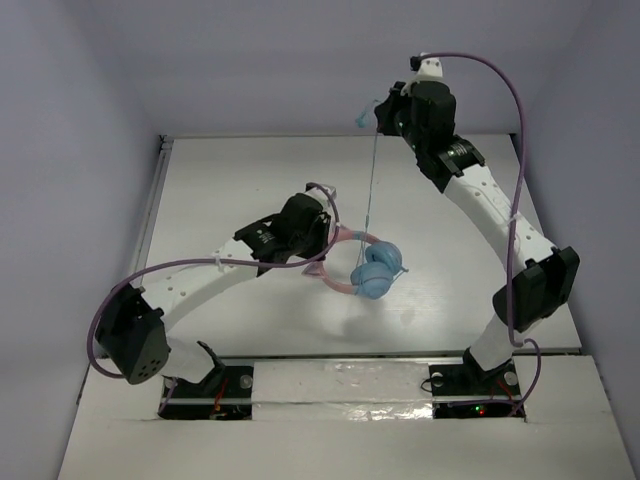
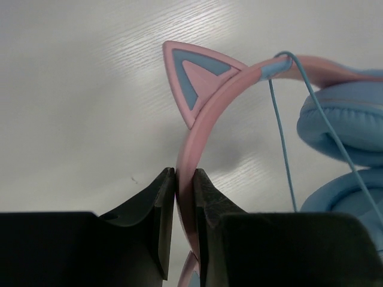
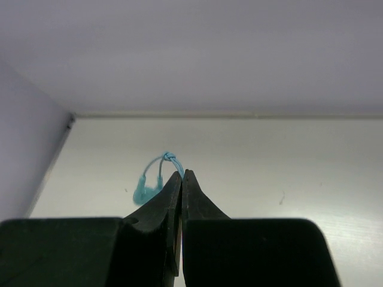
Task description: Wrap the headphones
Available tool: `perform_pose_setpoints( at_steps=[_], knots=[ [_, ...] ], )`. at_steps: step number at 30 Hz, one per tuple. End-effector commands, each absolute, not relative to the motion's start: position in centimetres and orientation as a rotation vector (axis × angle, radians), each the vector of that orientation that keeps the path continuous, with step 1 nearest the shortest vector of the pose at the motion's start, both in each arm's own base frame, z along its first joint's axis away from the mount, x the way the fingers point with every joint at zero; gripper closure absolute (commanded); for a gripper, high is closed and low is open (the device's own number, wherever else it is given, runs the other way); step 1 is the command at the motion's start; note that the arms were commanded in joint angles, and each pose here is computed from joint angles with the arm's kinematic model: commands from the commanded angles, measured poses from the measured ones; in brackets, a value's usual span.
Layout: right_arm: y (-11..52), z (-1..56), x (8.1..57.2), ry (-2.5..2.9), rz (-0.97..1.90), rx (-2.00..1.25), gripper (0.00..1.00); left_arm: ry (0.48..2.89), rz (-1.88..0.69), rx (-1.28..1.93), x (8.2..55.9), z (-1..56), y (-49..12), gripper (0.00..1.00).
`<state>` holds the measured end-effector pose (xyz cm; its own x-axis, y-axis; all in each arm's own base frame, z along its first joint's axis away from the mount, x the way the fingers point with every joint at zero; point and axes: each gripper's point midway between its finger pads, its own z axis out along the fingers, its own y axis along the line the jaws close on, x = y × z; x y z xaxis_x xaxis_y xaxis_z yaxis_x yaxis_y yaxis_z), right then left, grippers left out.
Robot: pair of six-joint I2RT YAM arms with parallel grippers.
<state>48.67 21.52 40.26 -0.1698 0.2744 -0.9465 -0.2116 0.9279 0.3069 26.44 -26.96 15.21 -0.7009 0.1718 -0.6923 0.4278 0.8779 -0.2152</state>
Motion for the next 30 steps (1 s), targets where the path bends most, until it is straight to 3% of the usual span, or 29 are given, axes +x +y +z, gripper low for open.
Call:
perform_pose_setpoints(
  at_steps=[1, 16, 30],
  knots=[
    [21.6, 40.1, 47.9, 1.652, 0.511, 0.05, 1.0, 2.163, -0.717, 0.472, 25.7, 22.4, -29.8, 1.0],
    [15.5, 35.2, 41.6, 1.666, 0.437, 0.3, 1.0, 1.951, -0.935, 0.383, 26.7, 29.4, -27.3, 1.0],
    [19.7, 27.1, 37.8, 1.866, 0.694, 0.174, 1.0, 1.769, -0.985, 0.314, 27.6, 37.1, -23.6, 1.0]
  ],
)
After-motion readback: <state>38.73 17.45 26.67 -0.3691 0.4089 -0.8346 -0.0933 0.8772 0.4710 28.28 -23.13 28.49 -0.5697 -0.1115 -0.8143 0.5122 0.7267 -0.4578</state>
